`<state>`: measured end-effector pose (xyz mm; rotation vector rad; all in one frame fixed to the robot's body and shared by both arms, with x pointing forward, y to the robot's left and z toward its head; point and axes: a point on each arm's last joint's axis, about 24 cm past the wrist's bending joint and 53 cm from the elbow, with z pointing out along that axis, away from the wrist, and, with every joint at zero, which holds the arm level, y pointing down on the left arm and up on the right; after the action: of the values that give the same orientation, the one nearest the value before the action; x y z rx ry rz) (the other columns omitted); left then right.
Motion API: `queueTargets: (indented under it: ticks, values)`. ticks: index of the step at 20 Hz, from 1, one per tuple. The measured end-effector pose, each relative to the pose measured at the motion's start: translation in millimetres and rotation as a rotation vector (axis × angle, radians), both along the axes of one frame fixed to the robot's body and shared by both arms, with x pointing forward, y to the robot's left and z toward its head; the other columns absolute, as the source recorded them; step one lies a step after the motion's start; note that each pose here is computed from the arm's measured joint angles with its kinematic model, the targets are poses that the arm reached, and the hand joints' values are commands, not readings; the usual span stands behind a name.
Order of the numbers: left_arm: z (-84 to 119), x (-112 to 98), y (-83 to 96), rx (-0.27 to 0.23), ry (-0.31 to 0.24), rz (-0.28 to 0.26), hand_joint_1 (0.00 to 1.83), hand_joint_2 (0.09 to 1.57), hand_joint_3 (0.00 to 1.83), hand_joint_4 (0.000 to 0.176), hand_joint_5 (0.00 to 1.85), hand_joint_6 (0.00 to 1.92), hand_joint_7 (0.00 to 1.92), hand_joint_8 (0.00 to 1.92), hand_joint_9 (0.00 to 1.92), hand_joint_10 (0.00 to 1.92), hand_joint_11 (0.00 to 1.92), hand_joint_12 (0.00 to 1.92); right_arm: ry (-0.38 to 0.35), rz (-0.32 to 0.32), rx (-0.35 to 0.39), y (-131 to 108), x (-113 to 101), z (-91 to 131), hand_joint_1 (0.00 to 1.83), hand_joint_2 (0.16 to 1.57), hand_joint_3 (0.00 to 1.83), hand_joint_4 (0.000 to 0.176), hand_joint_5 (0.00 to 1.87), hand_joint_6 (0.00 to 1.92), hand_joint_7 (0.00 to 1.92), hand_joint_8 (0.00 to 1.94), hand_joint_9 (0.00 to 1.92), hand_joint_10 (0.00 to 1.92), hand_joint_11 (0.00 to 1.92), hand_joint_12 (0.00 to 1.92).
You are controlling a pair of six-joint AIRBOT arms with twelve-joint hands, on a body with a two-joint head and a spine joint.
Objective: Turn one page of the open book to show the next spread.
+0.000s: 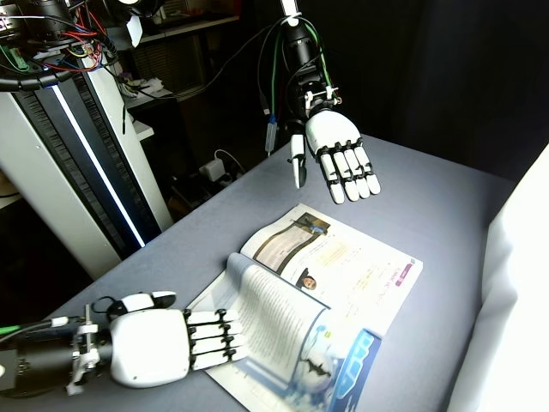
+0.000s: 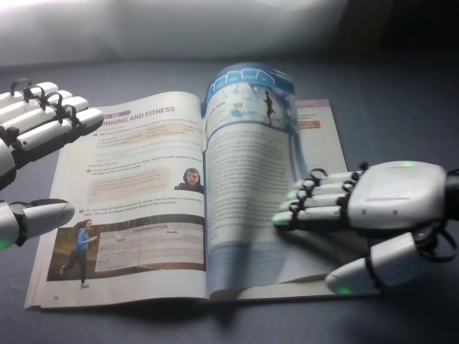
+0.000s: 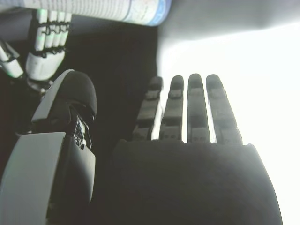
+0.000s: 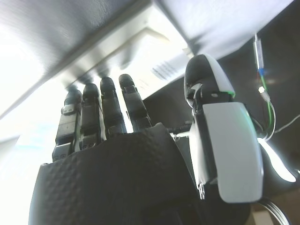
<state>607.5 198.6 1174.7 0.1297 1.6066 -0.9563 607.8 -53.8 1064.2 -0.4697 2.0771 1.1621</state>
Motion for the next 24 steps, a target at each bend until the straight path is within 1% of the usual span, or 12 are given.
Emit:
queueTargets:
  ticks: [5,8,9,14,15,17,18,19,20,21,22,24]
  values:
    - [-8.0,-0.3,10.4,-0.001,0.023,0.031,0.53,1.56,0.02,0.000,0.06,0.00,0.00,0.00,0.00,0.00,0.00,0.00,-0.041,0.059,0.090,48.0,1.2,13.8,0.00,1.24,0.00,0.000,0.00,0.00,0.00,0.00,0.00,0.00,0.00,0.00]
    - [-13.0,-2.3,15.2,-0.004,0.039,0.048,0.54,1.57,0.02,0.000,0.09,0.01,0.02,0.01,0.00,0.00,0.00,0.00,-0.054,0.066,0.156,64.0,6.2,27.1,0.00,1.25,0.00,0.000,0.00,0.00,0.00,0.00,0.00,0.00,0.00,0.00]
    - [-17.4,-4.1,18.9,-0.005,0.052,0.061,0.35,1.57,0.10,0.000,0.01,0.00,0.00,0.00,0.00,0.00,0.00,0.00,-0.066,0.066,0.178,68.0,9.5,33.2,0.00,1.24,0.00,0.000,0.00,0.00,0.00,0.00,0.00,0.00,0.00,0.00]
    - [-20.7,-5.5,27.3,-0.007,0.060,0.086,0.36,1.57,0.09,0.000,0.00,0.00,0.00,0.00,0.00,0.00,0.00,0.00,-0.112,0.088,0.287,93.6,10.4,63.3,0.00,1.24,0.00,0.000,0.00,0.00,0.00,0.00,0.00,0.00,0.00,0.00]
    - [-20.9,-5.6,26.6,-0.009,0.058,0.083,0.05,1.57,0.12,0.000,0.00,0.00,0.00,0.00,0.00,0.00,0.00,0.00,-0.122,0.103,0.323,101.4,9.2,73.4,0.00,1.24,0.00,0.000,0.00,0.00,0.00,0.00,0.00,0.00,0.00,0.00]
    - [-23.2,-4.9,26.1,-0.011,0.060,0.083,0.01,1.57,0.05,0.000,0.00,0.00,0.00,0.00,0.00,0.00,0.00,0.00,-0.146,0.128,0.368,114.1,7.8,89.7,0.00,1.24,0.00,0.000,0.00,0.00,0.00,0.00,0.00,0.00,0.00,0.00]
    - [-24.5,-4.8,25.5,-0.011,0.062,0.082,0.00,1.50,0.00,0.000,0.00,0.00,0.00,0.00,0.00,0.00,0.00,0.00,-0.163,0.143,0.391,121.6,6.9,101.1,0.00,1.24,0.00,0.000,0.00,0.00,0.00,0.00,0.00,0.00,0.00,0.00]
    - [-26.3,-5.6,23.8,-0.011,0.066,0.077,0.09,1.42,0.00,0.073,0.04,0.01,0.00,0.00,0.00,0.00,0.00,0.00,-0.201,0.174,0.423,131.2,3.4,120.5,0.00,1.24,0.00,0.000,0.00,0.00,0.00,0.00,0.00,0.00,0.00,0.00]
    - [-26.8,-5.4,23.2,-0.011,0.064,0.072,0.02,1.30,0.00,0.011,0.08,0.01,0.07,0.00,0.14,0.01,0.16,0.09,-0.226,0.194,0.457,136.0,1.0,137.8,0.00,1.24,0.00,0.000,0.00,0.00,0.00,0.00,0.00,0.00,0.00,0.00]
    - [-28.1,-4.3,23.5,-0.013,0.065,0.074,0.00,1.17,0.00,0.000,0.31,0.04,0.30,0.03,0.37,0.02,0.24,0.46,-0.255,0.217,0.497,140.7,-2.2,158.7,0.00,1.23,0.00,0.000,0.00,0.00,0.00,0.00,0.00,0.00,0.00,0.00]
    - [-28.7,-3.9,24.0,-0.015,0.068,0.076,0.00,1.14,0.00,0.000,0.38,0.02,0.36,0.01,0.43,0.01,0.19,0.73,-0.275,0.241,0.525,143.8,-7.5,172.5,0.00,1.24,0.00,0.000,0.00,0.00,0.00,0.00,0.00,0.00,0.00,0.00]
    - [-30.3,-3.6,23.3,-0.016,0.069,0.074,0.00,1.12,0.00,0.000,0.40,0.00,0.38,0.00,0.44,0.00,0.12,0.91,-0.317,0.295,0.565,147.3,-19.7,193.5,0.00,1.20,0.00,0.000,0.00,0.00,0.00,0.00,0.00,0.00,0.00,0.00]
